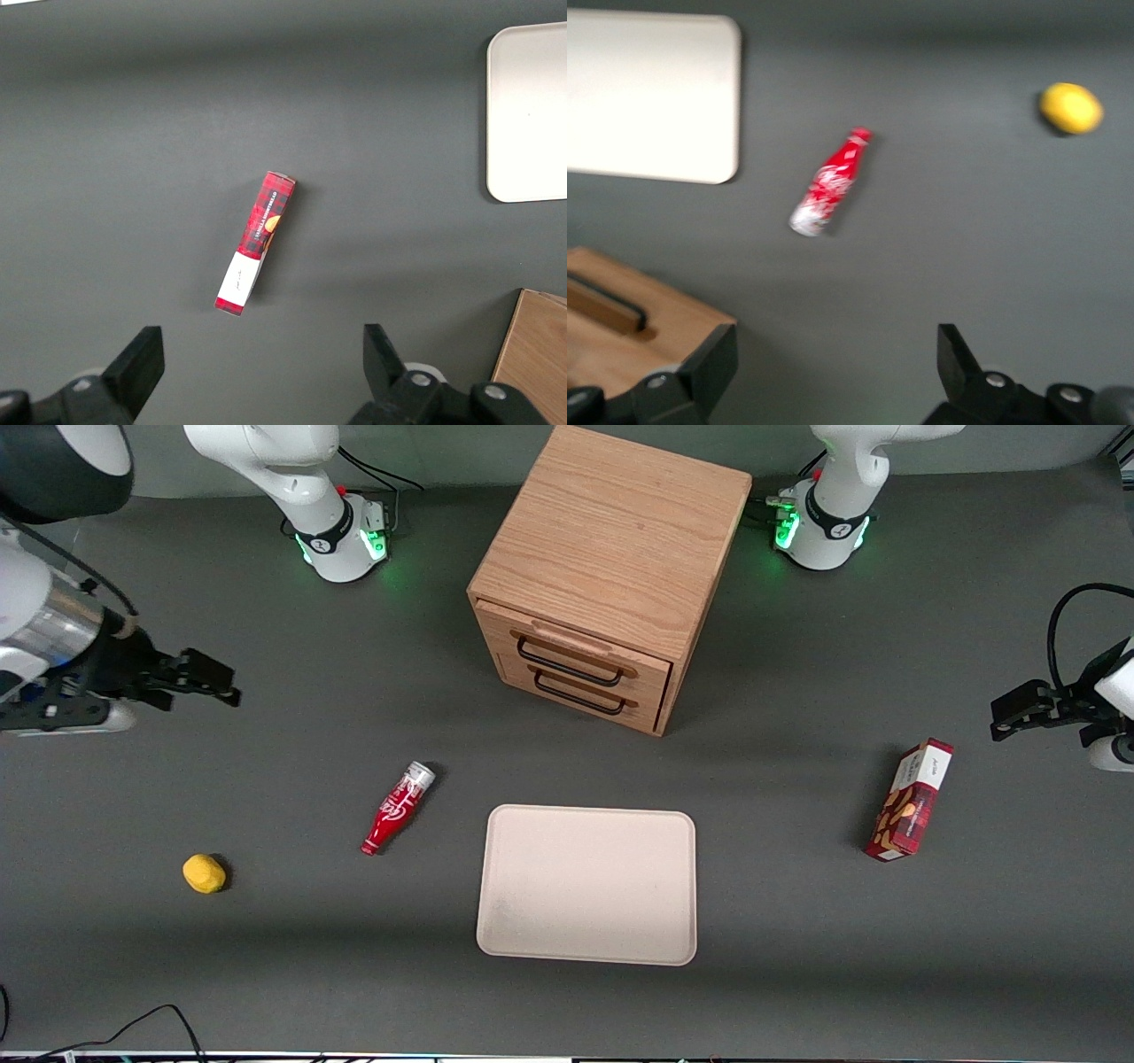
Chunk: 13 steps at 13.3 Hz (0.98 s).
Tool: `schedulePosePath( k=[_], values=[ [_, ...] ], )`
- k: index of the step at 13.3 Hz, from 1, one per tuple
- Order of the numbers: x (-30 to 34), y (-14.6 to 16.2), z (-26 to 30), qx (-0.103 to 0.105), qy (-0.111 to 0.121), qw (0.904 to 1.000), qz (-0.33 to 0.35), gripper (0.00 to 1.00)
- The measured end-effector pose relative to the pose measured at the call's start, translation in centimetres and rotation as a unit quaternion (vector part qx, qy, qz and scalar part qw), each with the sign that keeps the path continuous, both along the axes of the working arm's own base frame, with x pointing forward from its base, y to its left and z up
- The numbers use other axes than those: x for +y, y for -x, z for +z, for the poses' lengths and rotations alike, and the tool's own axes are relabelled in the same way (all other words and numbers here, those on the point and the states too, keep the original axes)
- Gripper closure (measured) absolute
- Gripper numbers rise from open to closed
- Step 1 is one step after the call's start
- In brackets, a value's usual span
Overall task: Open upper drawer
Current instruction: 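Move the right gripper toward the upper drawer's black handle of the wooden cabinet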
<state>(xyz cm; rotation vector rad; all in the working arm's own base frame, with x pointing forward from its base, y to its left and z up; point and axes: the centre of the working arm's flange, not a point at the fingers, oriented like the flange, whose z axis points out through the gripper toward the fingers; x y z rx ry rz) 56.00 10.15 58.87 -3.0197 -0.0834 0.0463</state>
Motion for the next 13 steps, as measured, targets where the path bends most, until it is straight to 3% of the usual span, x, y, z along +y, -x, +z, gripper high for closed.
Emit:
schedulePosePath(
  k=[2,4,6,8,11,13],
  values=[
    [6.4,0.5,-0.7,0.001,-0.012,0.9966,0.082,0.00],
    [13.7,1.7,-1.7,0.006,-0.027,0.9855,0.168,0.00],
    [20.3,3.3,-3.0,0.010,-0.043,0.9691,0.242,0.00],
    [24.8,4.1,-4.9,0.000,-0.046,0.9485,0.313,0.00],
    [28.3,3.8,-8.6,-0.008,-0.067,0.9167,0.394,0.00],
    [30.5,4.0,-11.2,-0.011,-0.065,0.9005,0.430,0.00]
  ],
)
